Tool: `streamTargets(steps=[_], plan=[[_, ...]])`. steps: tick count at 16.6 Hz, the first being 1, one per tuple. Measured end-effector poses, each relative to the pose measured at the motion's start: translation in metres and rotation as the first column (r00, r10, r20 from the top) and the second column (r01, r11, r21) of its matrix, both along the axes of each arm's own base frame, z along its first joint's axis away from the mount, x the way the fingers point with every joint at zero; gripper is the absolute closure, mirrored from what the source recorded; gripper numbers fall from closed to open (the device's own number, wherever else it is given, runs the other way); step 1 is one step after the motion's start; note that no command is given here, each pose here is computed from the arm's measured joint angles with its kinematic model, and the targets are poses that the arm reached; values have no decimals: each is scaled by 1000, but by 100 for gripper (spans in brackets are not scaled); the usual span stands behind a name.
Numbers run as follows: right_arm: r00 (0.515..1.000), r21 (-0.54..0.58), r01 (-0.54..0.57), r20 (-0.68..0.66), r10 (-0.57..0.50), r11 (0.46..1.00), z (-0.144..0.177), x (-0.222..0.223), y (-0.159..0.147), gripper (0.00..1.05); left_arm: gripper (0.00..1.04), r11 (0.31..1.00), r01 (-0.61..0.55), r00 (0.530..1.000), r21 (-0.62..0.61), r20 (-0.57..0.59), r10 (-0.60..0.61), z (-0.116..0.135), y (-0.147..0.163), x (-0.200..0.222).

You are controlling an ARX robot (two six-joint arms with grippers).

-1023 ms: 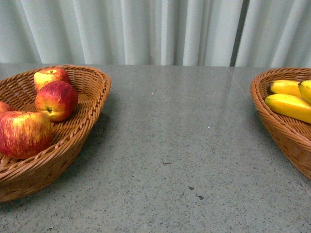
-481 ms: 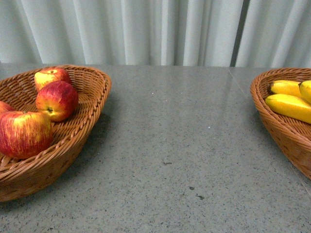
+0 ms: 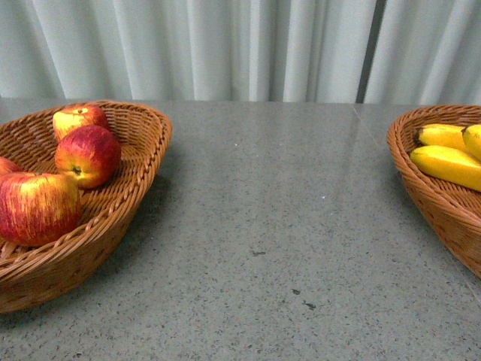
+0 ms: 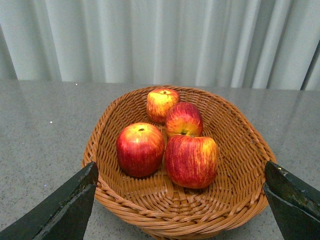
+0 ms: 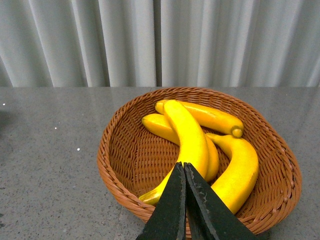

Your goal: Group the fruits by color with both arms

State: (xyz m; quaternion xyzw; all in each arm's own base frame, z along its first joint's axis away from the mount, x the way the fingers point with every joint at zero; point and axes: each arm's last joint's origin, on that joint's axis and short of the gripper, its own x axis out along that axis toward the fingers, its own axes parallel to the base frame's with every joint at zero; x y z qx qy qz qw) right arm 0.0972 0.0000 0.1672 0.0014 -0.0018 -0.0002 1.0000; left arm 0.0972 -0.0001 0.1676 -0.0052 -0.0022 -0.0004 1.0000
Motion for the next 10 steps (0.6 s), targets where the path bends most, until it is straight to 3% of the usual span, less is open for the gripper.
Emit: streamTargets(steps=[1,3,5,7,8,10], plan=[[1000,0,0,0,0,1000,0,0,0,101,7,1000,0,1000,0,0,0,0,0,0],[1000,0,0,0,0,1000,0,0,0,72,7,1000,0,1000,0,0,0,0,0,0],[1000,0,0,0,0,1000,0,0,0,50,7,1000,0,1000,0,0,0,0,0,0],[1000,0,0,0,0,1000,0,0,0,16,7,1000,0,1000,0,0,0,0,0,0],[1000,0,0,0,0,1000,0,0,0,5,7,1000,0,1000,0,0,0,0,0,0],[1000,0,0,0,0,1000,0,0,0,7,7,1000,0,1000,0,0,0,0,0,0]])
